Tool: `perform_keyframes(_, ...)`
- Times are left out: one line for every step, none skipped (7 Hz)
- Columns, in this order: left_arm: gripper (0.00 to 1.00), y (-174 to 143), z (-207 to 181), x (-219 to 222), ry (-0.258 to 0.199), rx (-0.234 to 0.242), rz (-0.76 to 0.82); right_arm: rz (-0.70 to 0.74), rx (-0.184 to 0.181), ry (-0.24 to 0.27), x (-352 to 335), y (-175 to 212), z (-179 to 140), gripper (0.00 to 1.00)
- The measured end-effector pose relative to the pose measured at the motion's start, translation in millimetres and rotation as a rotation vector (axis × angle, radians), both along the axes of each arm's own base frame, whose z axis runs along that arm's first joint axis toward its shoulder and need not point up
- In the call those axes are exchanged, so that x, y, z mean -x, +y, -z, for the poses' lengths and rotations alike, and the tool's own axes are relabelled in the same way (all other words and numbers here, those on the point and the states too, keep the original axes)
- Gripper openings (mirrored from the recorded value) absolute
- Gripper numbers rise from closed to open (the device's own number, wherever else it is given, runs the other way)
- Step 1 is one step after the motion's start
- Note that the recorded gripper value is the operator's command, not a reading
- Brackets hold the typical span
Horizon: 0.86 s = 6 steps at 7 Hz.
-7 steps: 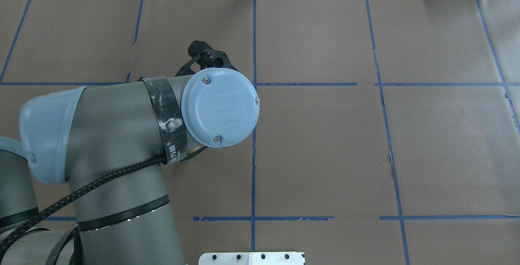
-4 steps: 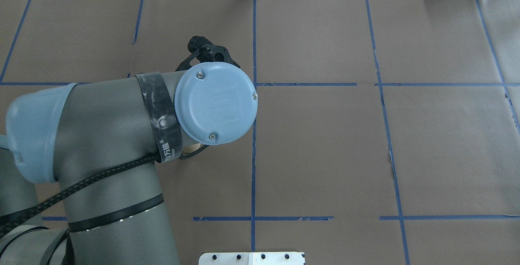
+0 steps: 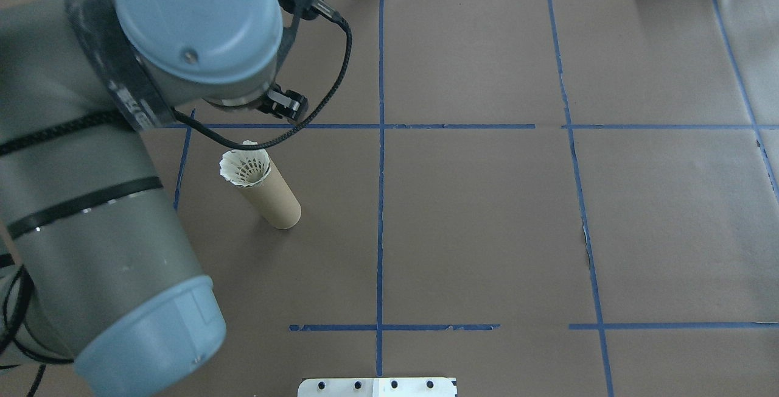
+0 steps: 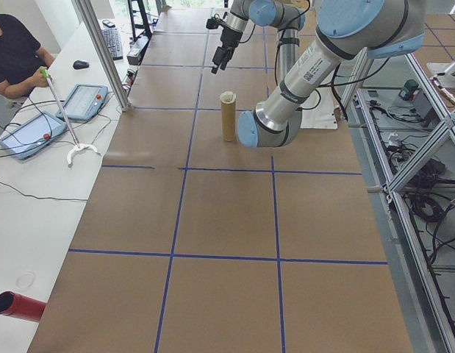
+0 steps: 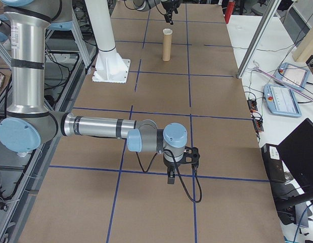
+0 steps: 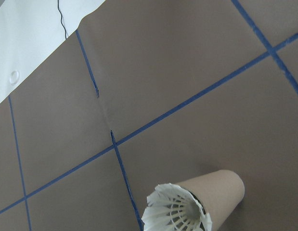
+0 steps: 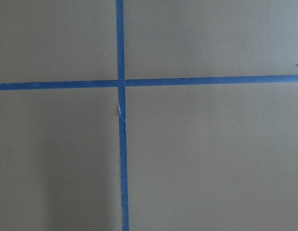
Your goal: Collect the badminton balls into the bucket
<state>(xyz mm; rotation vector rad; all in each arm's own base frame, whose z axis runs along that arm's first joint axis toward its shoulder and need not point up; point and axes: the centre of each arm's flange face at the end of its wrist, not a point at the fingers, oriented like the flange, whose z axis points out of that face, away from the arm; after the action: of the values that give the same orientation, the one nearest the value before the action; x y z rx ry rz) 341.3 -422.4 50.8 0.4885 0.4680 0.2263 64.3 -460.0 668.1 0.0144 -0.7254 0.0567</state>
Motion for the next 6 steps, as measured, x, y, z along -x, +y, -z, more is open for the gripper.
perform_keyframes(1.0, -29, -23, 23, 0.066, -0.011, -0.002, 0.0, 0.0, 0.0, 0, 0, 0, 1.0)
perform_keyframes(1.0, -58, -60, 46, 0.138, -0.02, 0.005, 0.0, 0.0, 0.0, 0, 0, 0, 1.0)
perform_keyframes(1.0, -83, -96, 65, 0.181, -0.035, 0.009, 0.0, 0.0, 0.0, 0, 0, 0, 1.0)
perform_keyframes(1.0, -106, -125, 78, 0.193, -0.025, 0.002, 0.0, 0.0, 0.0, 0, 0, 0, 1.0)
perform_keyframes(1.0, -132, -152, 91, 0.207, 0.036, -0.014, 0.0, 0.0, 0.0, 0, 0, 0, 1.0)
perform_keyframes(1.0, -158, -181, 113, 0.224, 0.112, -0.032, 0.0, 0.0, 0.0, 0, 0, 0, 1.0)
